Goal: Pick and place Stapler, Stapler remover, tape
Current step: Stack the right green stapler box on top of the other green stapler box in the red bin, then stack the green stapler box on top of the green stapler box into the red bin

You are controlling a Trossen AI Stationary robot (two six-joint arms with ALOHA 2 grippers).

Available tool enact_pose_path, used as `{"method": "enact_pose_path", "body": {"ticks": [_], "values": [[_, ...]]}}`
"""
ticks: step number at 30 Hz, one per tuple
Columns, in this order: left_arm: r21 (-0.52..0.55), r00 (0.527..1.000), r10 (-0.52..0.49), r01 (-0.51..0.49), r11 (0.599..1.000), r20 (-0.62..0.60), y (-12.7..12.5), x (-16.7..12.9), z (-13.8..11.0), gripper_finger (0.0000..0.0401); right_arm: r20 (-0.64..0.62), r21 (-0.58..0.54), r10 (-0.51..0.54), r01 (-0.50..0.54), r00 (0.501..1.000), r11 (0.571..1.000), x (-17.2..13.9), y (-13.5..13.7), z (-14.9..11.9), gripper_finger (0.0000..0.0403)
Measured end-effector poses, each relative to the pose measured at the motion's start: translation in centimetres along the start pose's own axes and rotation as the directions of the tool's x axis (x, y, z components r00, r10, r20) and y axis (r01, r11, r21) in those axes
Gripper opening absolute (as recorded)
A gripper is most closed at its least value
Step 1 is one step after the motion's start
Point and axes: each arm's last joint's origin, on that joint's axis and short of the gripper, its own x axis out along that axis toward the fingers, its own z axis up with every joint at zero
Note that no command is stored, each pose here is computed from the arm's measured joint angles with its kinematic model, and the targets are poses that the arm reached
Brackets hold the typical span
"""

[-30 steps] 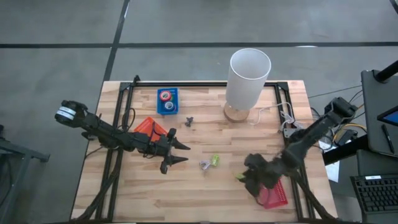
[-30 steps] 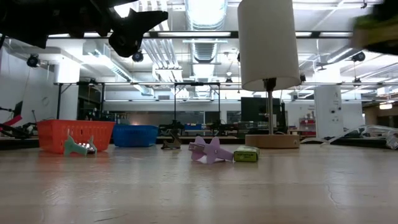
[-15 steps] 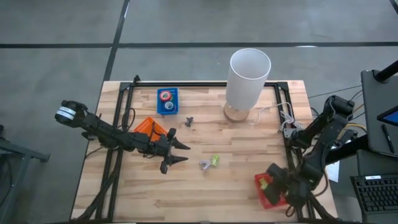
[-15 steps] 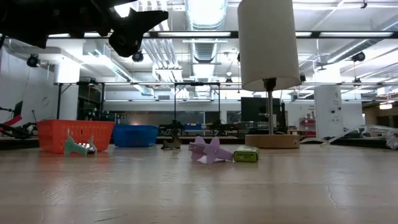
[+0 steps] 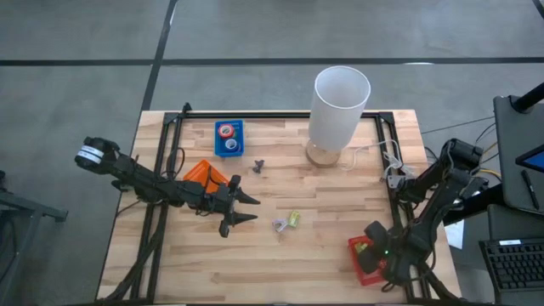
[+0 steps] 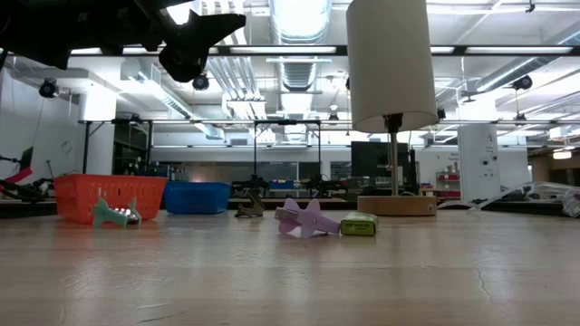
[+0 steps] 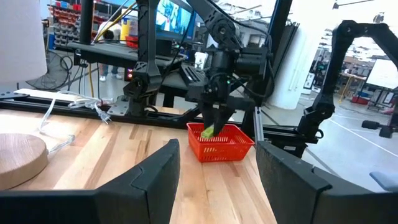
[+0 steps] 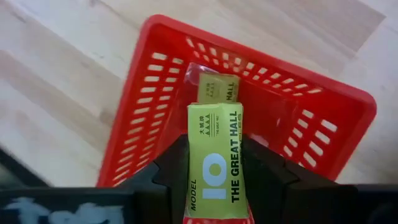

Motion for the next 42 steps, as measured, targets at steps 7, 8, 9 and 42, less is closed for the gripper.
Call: {"method": "enact_pose_path", "body": {"ticks": [7,8,9,42], "values": [[-0.002,1.000,0.000,0.000,1.000,-0.001,0.0,0.0,0.0,0.0213,0.036,-0.005,-0.065,0.066,0.997,0.998,2.0,0.2,-0.5,0.0127],[-0.002,1.000,0.000,0.000,1.000,-0.001,0.0,0.0,0.0,0.0213,0.041,-0.004,-0.073,0.073,0.997,0.997,2.2,0.2,-0.5,0.0125],[-0.003,1.000,0.000,0.000,1.000,-0.001,0.0,0.0,0.0,0.0213,0.047,-0.002,-0.079,0.079,0.996,0.997,2.4,0.3,-0.5,0.0123],[-0.005,1.000,0.001,-0.001,1.000,-0.009,0.0,0.0,-0.1,0.0213,-0.093,-0.081,-0.015,0.007,0.996,0.997,0.6,0.9,0.2,0.0168]]}}
